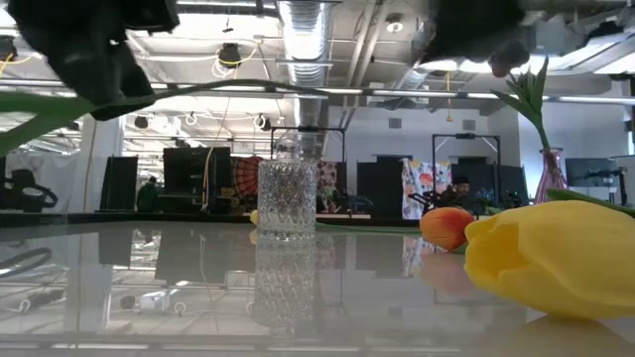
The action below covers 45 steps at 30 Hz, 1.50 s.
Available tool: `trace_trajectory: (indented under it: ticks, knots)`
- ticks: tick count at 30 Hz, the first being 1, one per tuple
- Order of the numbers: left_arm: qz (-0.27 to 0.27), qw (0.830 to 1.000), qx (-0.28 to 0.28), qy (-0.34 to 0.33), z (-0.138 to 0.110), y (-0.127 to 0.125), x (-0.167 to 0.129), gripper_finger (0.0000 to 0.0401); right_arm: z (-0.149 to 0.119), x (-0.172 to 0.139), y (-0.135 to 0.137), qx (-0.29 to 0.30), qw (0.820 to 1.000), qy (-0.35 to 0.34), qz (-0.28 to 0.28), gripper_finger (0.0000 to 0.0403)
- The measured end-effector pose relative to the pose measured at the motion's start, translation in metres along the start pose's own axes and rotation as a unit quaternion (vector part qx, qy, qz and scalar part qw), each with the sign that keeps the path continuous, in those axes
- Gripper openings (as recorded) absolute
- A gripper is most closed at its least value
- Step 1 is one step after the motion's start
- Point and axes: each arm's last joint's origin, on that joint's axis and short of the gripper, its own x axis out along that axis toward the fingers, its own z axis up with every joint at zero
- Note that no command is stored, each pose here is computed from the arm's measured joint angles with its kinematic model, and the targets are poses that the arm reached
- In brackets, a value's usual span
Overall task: Sort flowers into vase by color
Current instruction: Put the red flower into the violet vase
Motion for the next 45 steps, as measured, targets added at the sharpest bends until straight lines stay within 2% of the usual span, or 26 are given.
trace_trajectory:
  ticks: [3, 6, 11, 16, 21, 27, 31, 38, 45]
  knots:
    - [-0.008, 0.998, -0.061, 0.000, 0.006, 0.005, 0.001, 0.0002, 0.024, -0.003, -0.006, -0.085, 0.995, -0.046, -0.025, 0.0172]
    - [-0.004, 0.994, -0.105, -0.008, 0.011, 0.010, 0.001, 0.0002, 0.043, -0.006, -0.010, -0.178, 0.980, -0.076, -0.036, 0.0166]
    - [-0.004, 0.984, -0.175, -0.021, 0.016, 0.015, 0.000, 0.0002, 0.060, -0.005, -0.027, -0.259, 0.958, -0.093, -0.084, 0.0164]
    - [-0.025, 0.979, -0.198, -0.036, 0.025, 0.020, -0.001, 0.0002, 0.072, 0.002, -0.056, -0.275, 0.950, -0.084, -0.122, 0.0164]
    - [-0.059, 0.979, -0.189, -0.058, 0.036, 0.023, -0.004, 0.0002, 0.078, 0.007, -0.077, -0.292, 0.943, -0.065, -0.146, 0.0164]
    - [-0.051, 0.977, -0.194, -0.071, 0.045, 0.037, -0.006, 0.0002, 0.076, 0.008, -0.082, -0.344, 0.926, -0.038, -0.151, 0.0164]
    - [-0.045, 0.977, -0.193, -0.081, 0.050, 0.048, -0.009, 0.0002, 0.074, 0.008, -0.084, -0.358, 0.921, -0.025, -0.153, 0.0164]
    - [-0.050, 0.975, -0.201, -0.082, 0.055, 0.057, -0.012, 0.0002, 0.076, 0.010, -0.104, -0.379, 0.903, 0.009, -0.203, 0.0164]
    - [-0.052, 0.974, -0.203, -0.083, 0.057, 0.061, -0.013, 0.0002, 0.075, 0.011, -0.120, -0.376, 0.901, 0.041, -0.213, 0.0164]
